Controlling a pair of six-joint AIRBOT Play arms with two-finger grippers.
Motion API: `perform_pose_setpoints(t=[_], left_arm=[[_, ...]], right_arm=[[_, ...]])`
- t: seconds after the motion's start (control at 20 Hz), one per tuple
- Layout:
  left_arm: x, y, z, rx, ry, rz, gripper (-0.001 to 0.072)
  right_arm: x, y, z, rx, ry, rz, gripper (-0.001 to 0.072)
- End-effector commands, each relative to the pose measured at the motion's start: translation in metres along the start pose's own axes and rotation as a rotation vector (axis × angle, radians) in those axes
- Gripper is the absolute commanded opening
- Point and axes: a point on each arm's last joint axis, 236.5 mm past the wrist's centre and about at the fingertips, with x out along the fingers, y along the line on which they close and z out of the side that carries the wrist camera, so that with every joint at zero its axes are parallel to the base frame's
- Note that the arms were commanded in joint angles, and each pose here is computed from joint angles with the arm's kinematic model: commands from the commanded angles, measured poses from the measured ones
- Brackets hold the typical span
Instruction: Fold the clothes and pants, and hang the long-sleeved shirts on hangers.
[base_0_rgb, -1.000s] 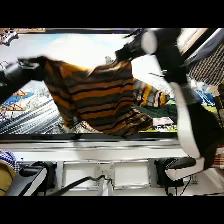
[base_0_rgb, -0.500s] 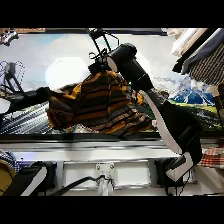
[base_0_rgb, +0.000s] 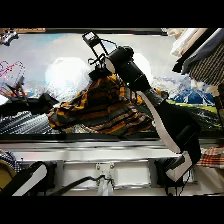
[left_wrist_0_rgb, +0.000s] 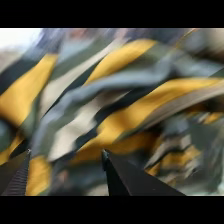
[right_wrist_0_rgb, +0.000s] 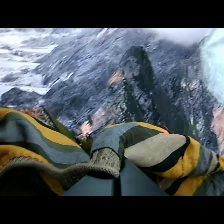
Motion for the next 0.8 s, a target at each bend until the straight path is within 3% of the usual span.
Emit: perform_pose_setpoints(t=[0.0, 0.2, 0.3, 0.35, 0.5, 0.55, 0.75], left_arm=[[-0.035, -0.020, 0.048, 0.011, -0.234, -0.066, 0.0506], [-0.100, 0.001, 0.096, -0.019, -0.521, -0.010, 0.0497], [-0.138, 0.035, 0.114, -0.039, -0.659, 0.094, 0.0398], [-0.153, 0.055, 0.120, -0.046, -0.704, 0.159, 0.0398], [-0.184, 0.123, 0.126, -0.018, -0.741, 0.421, 0.0396], [-0.192, 0.139, 0.129, -0.001, -0.731, 0.491, 0.0353], [-0.200, 0.164, 0.164, 0.108, -0.653, 0.612, 0.0344]], right_arm=[[0.000, 0.008, -0.003, 0.001, 0.012, 0.032, 0.0016], [0.000, -0.003, -0.003, -0.032, 0.015, -0.014, 0.0019], [0.000, -0.003, -0.004, -0.038, 0.015, -0.014, 0.0019], [0.000, -0.002, -0.004, -0.038, 0.015, -0.012, 0.0019], [0.000, -0.002, -0.005, -0.037, 0.019, -0.011, 0.0019], [0.000, -0.002, -0.004, -0.038, 0.019, -0.011, 0.0019], [0.000, -0.002, 0.000, -0.041, 0.000, -0.010, 0.0018]])
